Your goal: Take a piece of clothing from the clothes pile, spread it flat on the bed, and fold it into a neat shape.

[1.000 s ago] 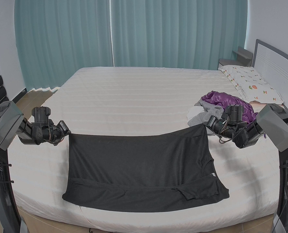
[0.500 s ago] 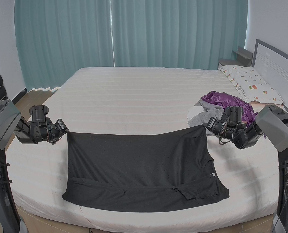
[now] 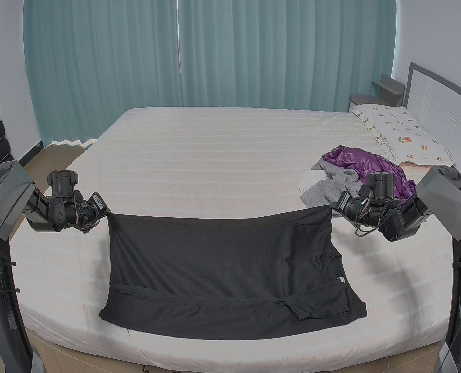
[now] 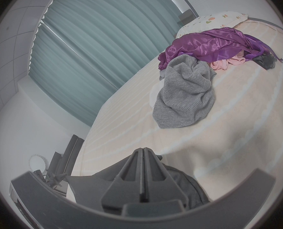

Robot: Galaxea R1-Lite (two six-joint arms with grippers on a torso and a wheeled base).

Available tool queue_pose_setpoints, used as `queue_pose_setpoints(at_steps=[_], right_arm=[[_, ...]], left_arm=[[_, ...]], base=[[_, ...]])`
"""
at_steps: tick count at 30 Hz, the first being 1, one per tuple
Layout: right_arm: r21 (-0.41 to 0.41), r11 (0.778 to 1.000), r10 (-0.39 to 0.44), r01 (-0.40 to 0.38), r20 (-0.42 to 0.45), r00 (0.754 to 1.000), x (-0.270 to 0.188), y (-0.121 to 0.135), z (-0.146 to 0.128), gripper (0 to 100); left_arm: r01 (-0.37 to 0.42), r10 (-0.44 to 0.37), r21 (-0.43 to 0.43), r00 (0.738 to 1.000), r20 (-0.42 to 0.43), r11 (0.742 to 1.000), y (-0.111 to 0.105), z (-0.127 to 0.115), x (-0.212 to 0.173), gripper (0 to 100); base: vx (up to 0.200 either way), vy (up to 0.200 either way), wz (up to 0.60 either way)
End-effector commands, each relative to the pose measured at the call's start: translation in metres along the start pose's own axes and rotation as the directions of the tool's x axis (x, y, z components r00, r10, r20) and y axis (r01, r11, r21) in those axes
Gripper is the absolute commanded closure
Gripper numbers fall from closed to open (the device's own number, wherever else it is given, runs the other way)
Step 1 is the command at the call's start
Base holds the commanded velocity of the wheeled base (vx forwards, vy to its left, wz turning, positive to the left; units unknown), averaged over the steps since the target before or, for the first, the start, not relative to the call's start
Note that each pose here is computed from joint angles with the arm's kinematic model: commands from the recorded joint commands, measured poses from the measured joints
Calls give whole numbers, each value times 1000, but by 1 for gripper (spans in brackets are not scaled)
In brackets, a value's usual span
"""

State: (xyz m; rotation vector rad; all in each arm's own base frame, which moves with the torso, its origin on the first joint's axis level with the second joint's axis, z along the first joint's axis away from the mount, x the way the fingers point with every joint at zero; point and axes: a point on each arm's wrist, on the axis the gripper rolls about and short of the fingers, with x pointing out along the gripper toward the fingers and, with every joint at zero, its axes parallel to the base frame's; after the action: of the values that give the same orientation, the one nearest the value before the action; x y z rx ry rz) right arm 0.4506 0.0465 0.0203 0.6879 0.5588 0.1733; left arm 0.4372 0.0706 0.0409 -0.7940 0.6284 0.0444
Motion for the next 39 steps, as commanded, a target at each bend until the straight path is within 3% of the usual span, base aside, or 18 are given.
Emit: queue_pose_setpoints(at_steps=[1, 22, 39], right_arm=[[5, 1000, -7, 7, -18, 1000, -9, 0, -3, 100], [57, 998, -29, 39, -165, 986, -68, -14, -27, 100], [20, 998, -50, 59, -312, 949, -97, -36, -59, 100]], left_arm=[[-14, 14, -6, 1000, -22, 1000, 5, -6, 6, 100], [-60, 61, 8, 992, -106, 998, 12, -35, -26, 100], [-111, 122, 60, 971, -206, 992, 24, -70, -52, 100]], base=[[0, 0, 0], [0, 0, 0], [0, 0, 0]])
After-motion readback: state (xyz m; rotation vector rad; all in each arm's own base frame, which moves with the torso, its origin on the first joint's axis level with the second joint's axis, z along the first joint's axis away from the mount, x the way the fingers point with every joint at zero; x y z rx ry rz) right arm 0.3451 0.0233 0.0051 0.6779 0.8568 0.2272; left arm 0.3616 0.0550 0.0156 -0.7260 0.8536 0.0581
